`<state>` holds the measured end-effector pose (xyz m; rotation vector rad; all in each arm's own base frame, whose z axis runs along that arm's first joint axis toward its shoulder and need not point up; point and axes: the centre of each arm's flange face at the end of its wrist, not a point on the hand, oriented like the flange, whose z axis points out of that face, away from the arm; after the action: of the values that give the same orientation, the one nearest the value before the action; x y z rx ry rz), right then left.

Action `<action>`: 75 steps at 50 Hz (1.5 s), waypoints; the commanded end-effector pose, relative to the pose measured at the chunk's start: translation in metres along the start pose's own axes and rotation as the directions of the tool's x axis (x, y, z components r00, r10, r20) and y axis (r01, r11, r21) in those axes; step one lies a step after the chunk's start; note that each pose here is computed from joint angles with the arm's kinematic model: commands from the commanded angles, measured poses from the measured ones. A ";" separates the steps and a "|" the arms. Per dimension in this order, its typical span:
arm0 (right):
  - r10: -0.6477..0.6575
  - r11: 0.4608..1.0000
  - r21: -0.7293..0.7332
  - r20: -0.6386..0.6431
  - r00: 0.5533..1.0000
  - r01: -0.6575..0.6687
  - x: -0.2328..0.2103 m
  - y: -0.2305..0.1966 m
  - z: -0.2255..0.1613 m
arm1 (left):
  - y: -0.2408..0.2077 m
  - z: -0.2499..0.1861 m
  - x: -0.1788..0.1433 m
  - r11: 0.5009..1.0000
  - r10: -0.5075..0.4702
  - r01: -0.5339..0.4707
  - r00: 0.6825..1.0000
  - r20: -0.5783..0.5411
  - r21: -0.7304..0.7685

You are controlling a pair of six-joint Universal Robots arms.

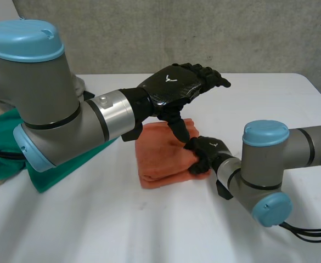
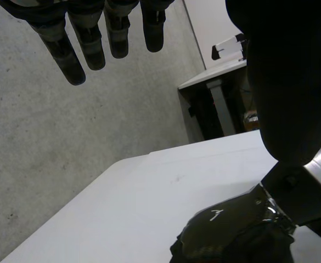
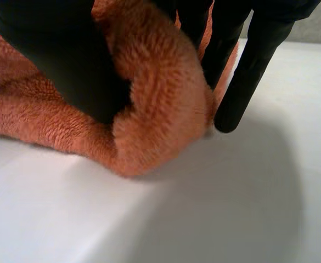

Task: Fold the laundry.

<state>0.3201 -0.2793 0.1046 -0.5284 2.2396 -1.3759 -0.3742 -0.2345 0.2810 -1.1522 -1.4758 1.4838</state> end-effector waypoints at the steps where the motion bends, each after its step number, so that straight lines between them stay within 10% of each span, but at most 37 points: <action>1: -0.014 0.980 0.196 -0.055 0.998 0.025 0.006 -0.039 0.007 | 0.000 0.000 -0.001 1.000 0.003 -0.003 1.000 0.004 0.001; 9: -0.022 0.943 0.315 -0.265 0.964 0.109 0.099 -0.098 0.037 | -0.010 -0.001 -0.001 0.999 0.020 -0.020 1.000 0.008 0.025; 24: 0.137 0.863 0.455 -0.627 0.767 0.217 0.300 -0.151 0.053 | -0.029 -0.005 0.005 0.997 0.047 -0.049 0.998 0.033 0.062; 44: 0.015 0.973 0.203 -0.540 0.842 0.113 0.347 -0.117 0.016 | -0.024 -0.003 0.013 0.998 0.039 -0.039 0.999 0.012 0.051; 61: -0.128 0.963 0.180 -0.349 0.928 0.200 0.352 -0.099 0.027 | -0.016 0.004 0.014 0.998 0.036 -0.036 0.999 0.001 0.048; 70: -0.108 0.934 0.230 -0.548 0.829 0.274 0.377 -0.115 0.026 | -0.028 0.005 0.021 0.995 0.057 -0.056 0.998 -0.009 0.079; 75: 0.119 0.898 0.380 -0.694 0.710 0.220 0.401 -0.129 0.011 | -0.036 0.005 0.020 0.993 0.070 -0.071 0.998 0.006 0.098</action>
<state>0.0354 -0.5510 0.1302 -0.2846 2.3405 -2.1466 -0.3875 -0.2155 0.3047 -1.1605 -1.3822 1.5546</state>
